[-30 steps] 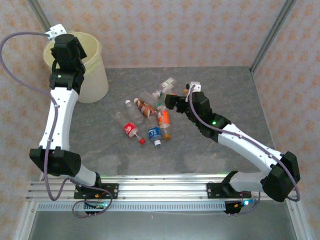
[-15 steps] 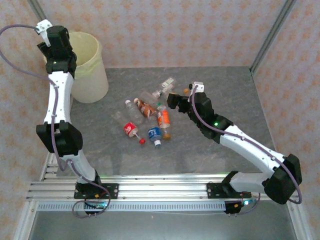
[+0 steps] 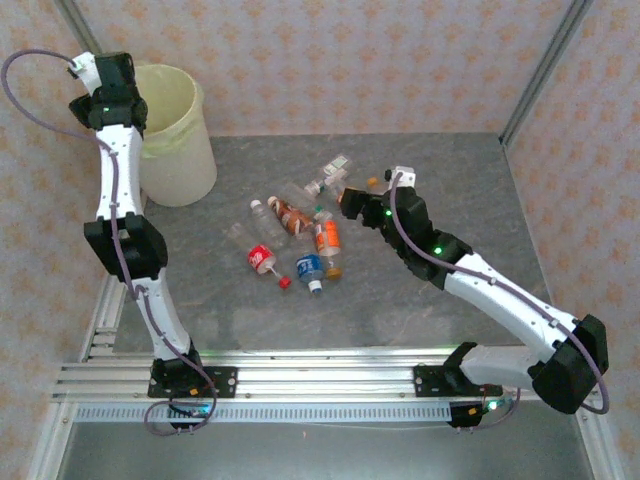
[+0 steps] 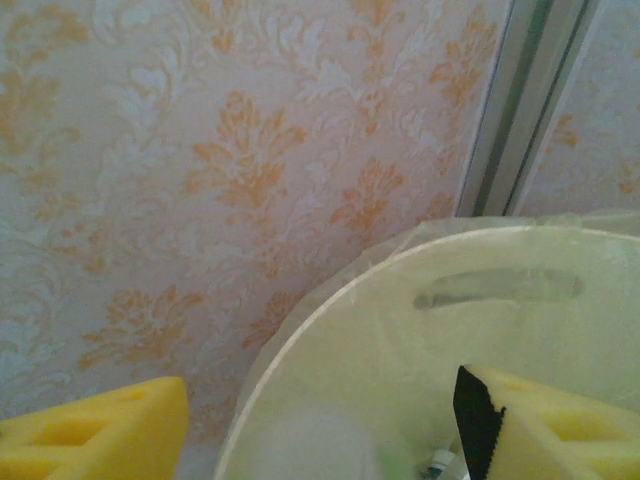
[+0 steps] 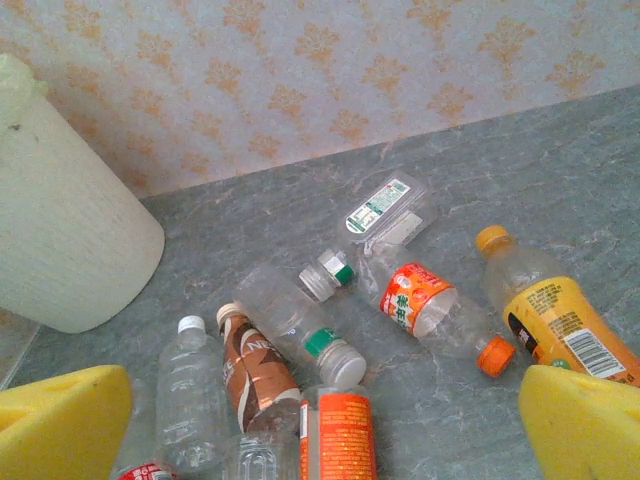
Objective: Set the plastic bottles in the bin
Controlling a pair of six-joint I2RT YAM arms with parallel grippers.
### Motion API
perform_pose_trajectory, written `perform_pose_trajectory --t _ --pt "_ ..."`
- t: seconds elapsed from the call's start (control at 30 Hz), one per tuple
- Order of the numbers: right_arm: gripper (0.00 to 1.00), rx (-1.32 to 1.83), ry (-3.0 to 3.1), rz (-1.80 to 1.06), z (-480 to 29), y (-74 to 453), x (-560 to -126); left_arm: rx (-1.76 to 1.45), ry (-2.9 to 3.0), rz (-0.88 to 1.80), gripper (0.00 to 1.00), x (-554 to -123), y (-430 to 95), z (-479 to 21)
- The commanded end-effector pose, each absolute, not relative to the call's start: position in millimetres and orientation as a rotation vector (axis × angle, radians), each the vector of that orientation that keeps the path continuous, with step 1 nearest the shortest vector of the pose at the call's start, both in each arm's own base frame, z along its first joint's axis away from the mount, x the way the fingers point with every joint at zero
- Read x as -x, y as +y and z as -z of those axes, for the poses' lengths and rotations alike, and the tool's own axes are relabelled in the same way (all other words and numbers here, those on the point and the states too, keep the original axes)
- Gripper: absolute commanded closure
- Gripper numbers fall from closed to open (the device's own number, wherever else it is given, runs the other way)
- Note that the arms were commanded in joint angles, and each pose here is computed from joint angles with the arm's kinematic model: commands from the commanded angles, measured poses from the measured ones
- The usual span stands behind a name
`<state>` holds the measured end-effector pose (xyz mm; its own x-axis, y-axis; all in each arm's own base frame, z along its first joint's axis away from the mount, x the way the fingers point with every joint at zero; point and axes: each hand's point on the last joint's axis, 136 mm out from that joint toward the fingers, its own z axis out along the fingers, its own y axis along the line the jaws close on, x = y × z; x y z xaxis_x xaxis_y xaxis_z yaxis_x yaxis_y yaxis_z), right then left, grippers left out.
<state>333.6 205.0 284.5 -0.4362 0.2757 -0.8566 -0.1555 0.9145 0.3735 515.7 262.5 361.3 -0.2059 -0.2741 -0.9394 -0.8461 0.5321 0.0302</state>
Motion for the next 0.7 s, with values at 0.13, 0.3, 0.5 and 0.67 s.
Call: perform_pose_trajectory --t 0.13,0.3,0.5,0.67 --pt "0.01 -0.134 1.954 -0.441 -284.8 193.8 -333.2 0.986 1.714 -0.592 0.09 -501.6 254.2 -388.8" --pt "0.01 -0.152 1.954 -0.422 -284.1 188.3 -333.0 0.978 1.684 -0.43 0.0 -501.9 238.0 -409.6" --pt "0.01 -0.172 1.961 -0.406 -280.5 183.1 -332.1 0.91 1.666 -0.168 0.0 -498.5 203.1 -443.6" --pt "0.01 -0.169 1.964 -0.404 -279.2 183.2 -332.4 0.802 1.687 0.084 0.0 -490.0 158.8 -464.5"
